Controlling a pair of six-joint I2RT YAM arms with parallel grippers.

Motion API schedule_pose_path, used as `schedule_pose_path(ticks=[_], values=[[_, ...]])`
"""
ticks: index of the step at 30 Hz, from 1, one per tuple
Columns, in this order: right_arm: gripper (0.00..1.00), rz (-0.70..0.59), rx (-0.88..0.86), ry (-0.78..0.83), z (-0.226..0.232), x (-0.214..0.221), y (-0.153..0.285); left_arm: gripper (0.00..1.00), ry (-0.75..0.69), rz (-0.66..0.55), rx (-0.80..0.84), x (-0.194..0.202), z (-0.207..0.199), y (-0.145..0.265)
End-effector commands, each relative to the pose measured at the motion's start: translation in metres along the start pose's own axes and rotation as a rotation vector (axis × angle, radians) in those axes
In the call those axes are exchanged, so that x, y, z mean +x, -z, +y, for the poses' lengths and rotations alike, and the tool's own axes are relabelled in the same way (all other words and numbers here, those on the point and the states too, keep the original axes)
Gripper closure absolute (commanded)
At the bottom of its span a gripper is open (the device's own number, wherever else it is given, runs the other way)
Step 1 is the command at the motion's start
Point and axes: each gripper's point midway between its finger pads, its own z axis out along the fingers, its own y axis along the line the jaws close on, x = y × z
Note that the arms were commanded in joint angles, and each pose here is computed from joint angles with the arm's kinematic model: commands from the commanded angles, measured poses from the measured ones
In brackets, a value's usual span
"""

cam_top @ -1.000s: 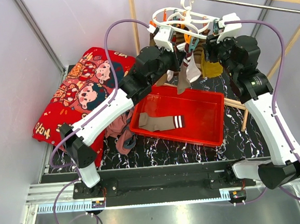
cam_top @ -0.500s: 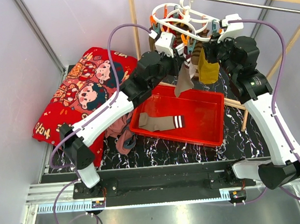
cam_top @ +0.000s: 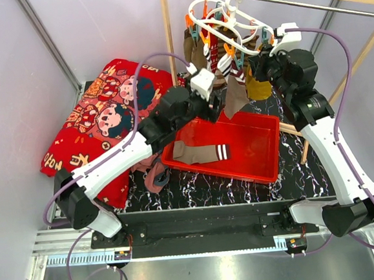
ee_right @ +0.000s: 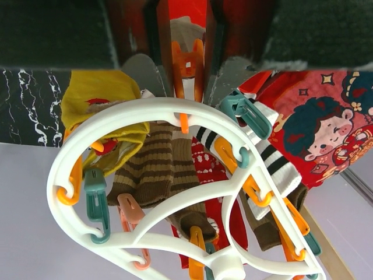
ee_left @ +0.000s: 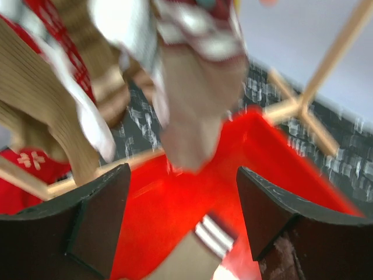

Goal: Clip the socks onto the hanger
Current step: Open the clamp at the hanger, then pick up the sock from the bin.

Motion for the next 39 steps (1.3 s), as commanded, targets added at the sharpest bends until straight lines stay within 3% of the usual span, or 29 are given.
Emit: schedule_pose_path(ticks=[1, 7, 13, 14, 27, 31, 34, 37, 39], values=[[0.88, -0.047, -0.021, -0.017, 0.006, -0.011, 0.006, 0.22, -0.136, 0.181, 0.119, 0.065, -0.032, 0.014], [0.88, -0.051, -0.015, -0.009, 0.004, -0.011, 0.007, 0.31, -0.122, 0.436, 0.160, 0.167, -0.068, 0.001], [0.88, -0.050, -0.014, -0.006, 0.004, -0.009, 0.008, 0.42, -0.121, 0.581, 0.069, 0.209, -0.074, -0.024], [0.88, -0.050, -0.013, -0.008, 0.003, -0.008, 0.009, 0.43, -0.128, 0.644, 0.057, 0.232, -0.073, -0.026], [0.88, -0.052, -0.013, -0.003, 0.003, -0.008, 0.010, 0.49, -0.137, 0.818, 0.000, 0.307, -0.070, -0.047], [0.88, -0.054, -0.009, -0.003, 0.002, -0.009, 0.011, 0.57, -0.148, 0.875, -0.005, 0.334, -0.069, -0.046], [0.88, -0.055, -0.009, -0.002, 0.002, -0.009, 0.011, 0.70, -0.150, 0.887, -0.008, 0.336, -0.069, -0.047], [0.88, -0.061, -0.008, -0.001, 0.002, -0.012, 0.012, 0.91, -0.145, 0.862, -0.007, 0.325, -0.069, -0.045], [0.88, -0.063, -0.012, -0.001, 0.002, -0.013, 0.012, 1.00, -0.134, 0.807, -0.010, 0.302, -0.068, -0.043]])
